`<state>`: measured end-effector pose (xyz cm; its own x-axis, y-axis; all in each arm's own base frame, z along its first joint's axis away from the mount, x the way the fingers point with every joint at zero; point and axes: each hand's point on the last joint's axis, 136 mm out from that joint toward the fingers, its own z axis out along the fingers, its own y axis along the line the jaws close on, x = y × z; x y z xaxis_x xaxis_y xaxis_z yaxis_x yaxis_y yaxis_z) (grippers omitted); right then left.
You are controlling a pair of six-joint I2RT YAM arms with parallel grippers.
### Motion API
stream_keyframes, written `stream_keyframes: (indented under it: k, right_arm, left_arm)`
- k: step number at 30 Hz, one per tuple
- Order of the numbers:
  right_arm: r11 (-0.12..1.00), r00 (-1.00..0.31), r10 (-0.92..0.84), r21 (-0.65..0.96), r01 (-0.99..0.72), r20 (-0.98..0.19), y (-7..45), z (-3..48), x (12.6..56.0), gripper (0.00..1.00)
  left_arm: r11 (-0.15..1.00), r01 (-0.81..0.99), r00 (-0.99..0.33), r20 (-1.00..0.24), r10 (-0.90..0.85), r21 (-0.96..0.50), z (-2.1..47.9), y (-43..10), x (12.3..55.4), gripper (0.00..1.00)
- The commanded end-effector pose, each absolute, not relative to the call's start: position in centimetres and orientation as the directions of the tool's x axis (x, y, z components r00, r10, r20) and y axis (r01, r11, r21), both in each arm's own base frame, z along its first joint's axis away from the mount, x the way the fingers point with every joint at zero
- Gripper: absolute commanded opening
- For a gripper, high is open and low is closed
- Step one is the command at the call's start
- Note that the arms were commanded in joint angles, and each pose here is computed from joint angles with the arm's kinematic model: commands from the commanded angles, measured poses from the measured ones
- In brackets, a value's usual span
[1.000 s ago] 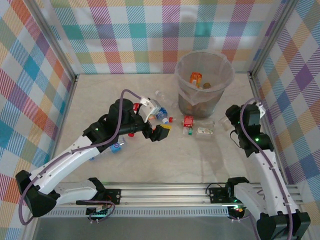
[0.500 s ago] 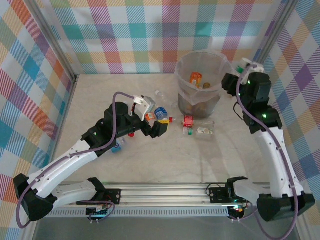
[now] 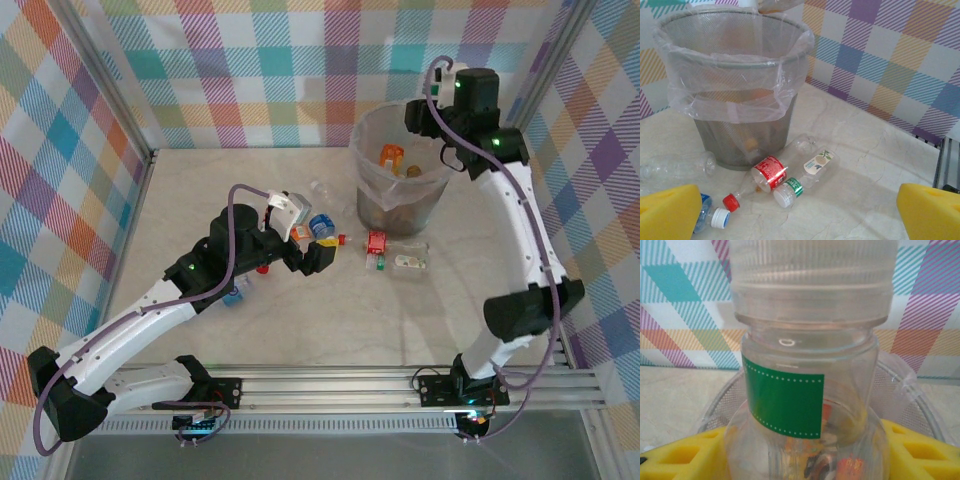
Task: Put the plastic bottles in the bin
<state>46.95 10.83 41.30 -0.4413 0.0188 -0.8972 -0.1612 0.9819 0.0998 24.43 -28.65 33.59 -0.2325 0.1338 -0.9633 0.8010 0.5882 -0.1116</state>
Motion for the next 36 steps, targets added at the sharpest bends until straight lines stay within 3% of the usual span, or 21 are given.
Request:
stream_keyframes:
  k: [1, 18, 36]
  right_arm:
    - [0.986, -0.541, 0.0, 0.091, -0.141, -0.841, 10.6, 39.5, 46.8, 0.6]
    - [0.993, -0.78, 0.06, 0.118, -0.018, -0.623, 10.5, 30.0, 49.7, 0.57]
    - [0.987, -0.888, 0.126, 0.145, 0.067, -0.443, 9.4, 22.4, 50.4, 0.6]
  left_arm:
    - [0.576, 0.814, -0.199, -0.968, 0.152, -0.077, 34.1, -28.7, 24.0, 1.0]
    - [0.563, 0.823, -0.21, -0.961, 0.18, -0.074, 33.7, -29.0, 23.9, 1.0]
    - [0.564, 0.822, -0.228, -0.952, 0.203, -0.076, 33.1, -29.3, 24.1, 1.0]
